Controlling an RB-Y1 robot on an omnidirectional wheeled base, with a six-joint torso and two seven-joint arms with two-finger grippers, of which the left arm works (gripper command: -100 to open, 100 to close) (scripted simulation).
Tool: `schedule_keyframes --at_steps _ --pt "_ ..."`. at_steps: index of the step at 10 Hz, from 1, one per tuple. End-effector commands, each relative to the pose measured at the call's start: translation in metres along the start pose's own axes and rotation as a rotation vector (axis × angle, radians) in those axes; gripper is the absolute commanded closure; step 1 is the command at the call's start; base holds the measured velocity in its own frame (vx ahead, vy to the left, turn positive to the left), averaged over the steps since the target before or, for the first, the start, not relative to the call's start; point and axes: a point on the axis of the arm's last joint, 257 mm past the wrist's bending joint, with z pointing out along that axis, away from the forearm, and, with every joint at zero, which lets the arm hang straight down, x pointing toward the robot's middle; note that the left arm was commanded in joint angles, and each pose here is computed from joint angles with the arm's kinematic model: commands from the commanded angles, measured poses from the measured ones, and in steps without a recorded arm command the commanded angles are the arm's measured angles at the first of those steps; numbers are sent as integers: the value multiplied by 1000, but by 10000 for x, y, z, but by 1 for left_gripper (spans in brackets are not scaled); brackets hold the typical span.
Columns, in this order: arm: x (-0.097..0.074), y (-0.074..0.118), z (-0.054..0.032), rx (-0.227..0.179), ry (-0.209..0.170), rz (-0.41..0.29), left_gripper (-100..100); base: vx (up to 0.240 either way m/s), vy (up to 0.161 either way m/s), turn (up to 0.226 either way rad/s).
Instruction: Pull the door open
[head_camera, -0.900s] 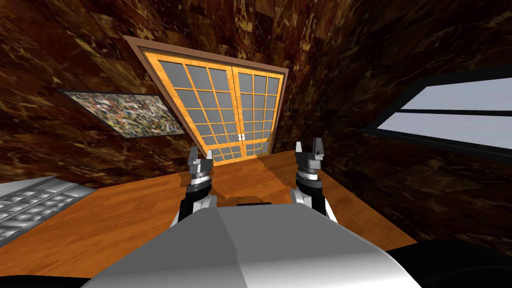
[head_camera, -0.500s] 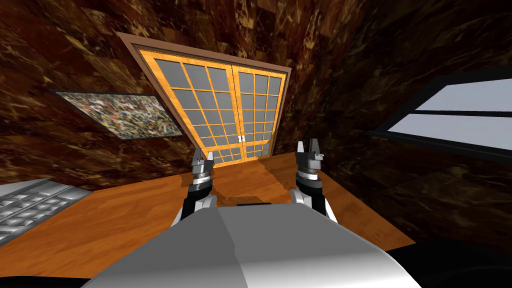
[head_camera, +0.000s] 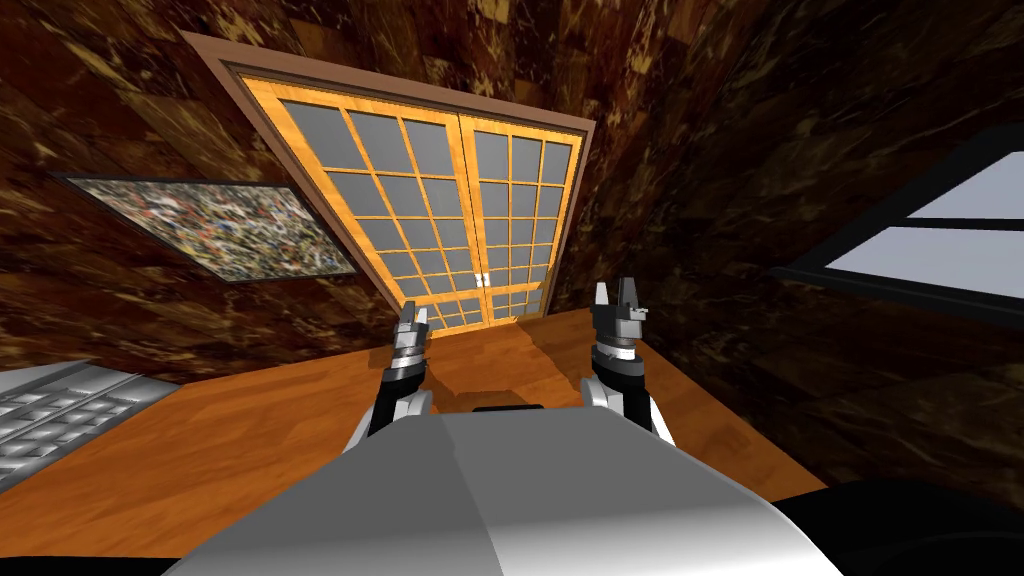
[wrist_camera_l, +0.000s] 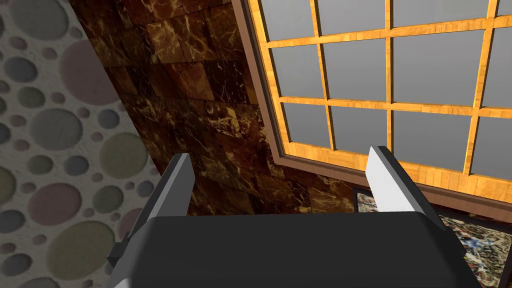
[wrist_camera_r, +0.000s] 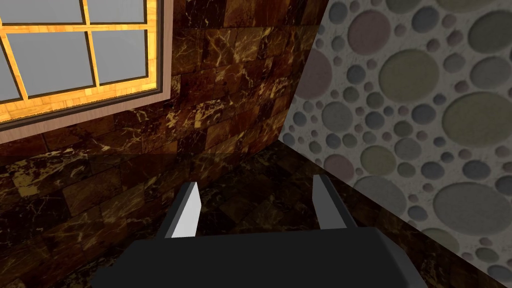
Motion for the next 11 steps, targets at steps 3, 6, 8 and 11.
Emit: schedule_keyframes --at_steps 3,6,8,11 --pt "-7 181 -49 -22 20 86 -100 109 -18 24" --pt "-7 387 -102 -47 43 186 -100 130 -33 37" --pt "-11 546 -147 -66 62 262 -100 113 -31 32" --pt "-19 714 -199 -87 82 341 -100 114 -22 37"
